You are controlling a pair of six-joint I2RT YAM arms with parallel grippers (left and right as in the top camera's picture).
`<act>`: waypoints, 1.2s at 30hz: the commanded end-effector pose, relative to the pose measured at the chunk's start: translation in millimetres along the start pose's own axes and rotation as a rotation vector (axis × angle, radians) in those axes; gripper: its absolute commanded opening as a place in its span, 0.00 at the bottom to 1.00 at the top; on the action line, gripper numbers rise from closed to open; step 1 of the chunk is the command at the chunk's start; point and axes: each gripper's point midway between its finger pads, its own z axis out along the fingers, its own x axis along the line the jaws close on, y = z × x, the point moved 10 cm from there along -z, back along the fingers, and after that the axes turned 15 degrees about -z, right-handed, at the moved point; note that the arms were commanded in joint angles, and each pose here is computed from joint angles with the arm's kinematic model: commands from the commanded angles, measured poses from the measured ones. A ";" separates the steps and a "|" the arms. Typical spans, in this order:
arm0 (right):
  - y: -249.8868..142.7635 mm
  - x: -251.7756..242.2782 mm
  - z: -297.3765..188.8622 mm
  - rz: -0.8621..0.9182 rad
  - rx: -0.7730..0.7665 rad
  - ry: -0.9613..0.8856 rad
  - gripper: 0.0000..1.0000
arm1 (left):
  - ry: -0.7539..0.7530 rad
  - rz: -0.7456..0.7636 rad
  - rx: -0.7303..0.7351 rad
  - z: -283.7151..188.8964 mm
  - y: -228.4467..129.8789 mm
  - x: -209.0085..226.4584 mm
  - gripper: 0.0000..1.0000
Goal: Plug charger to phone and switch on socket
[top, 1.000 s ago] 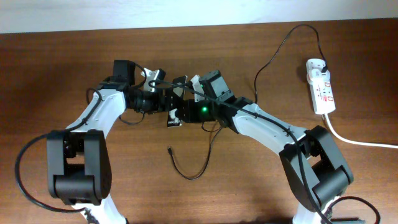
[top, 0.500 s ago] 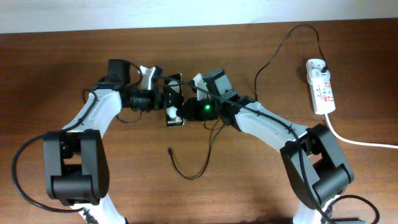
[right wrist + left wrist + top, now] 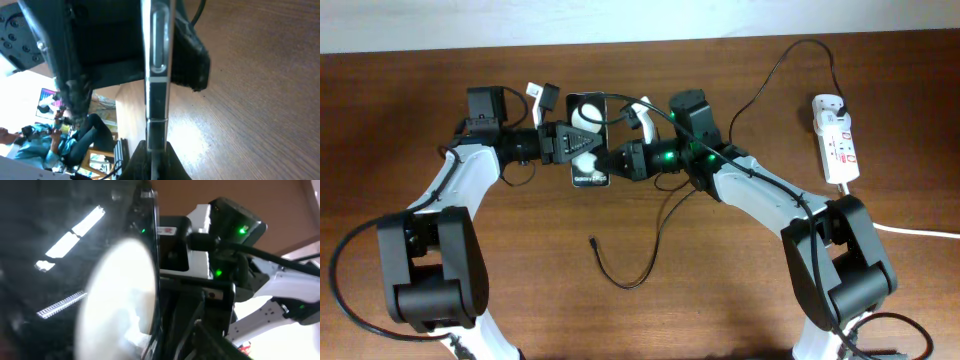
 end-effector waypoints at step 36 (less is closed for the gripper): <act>-51.9 -45.6 -57.7 0.194 0.226 -0.343 0.67 | 0.795 -0.133 -0.001 29.1 -22.1 34.5 0.00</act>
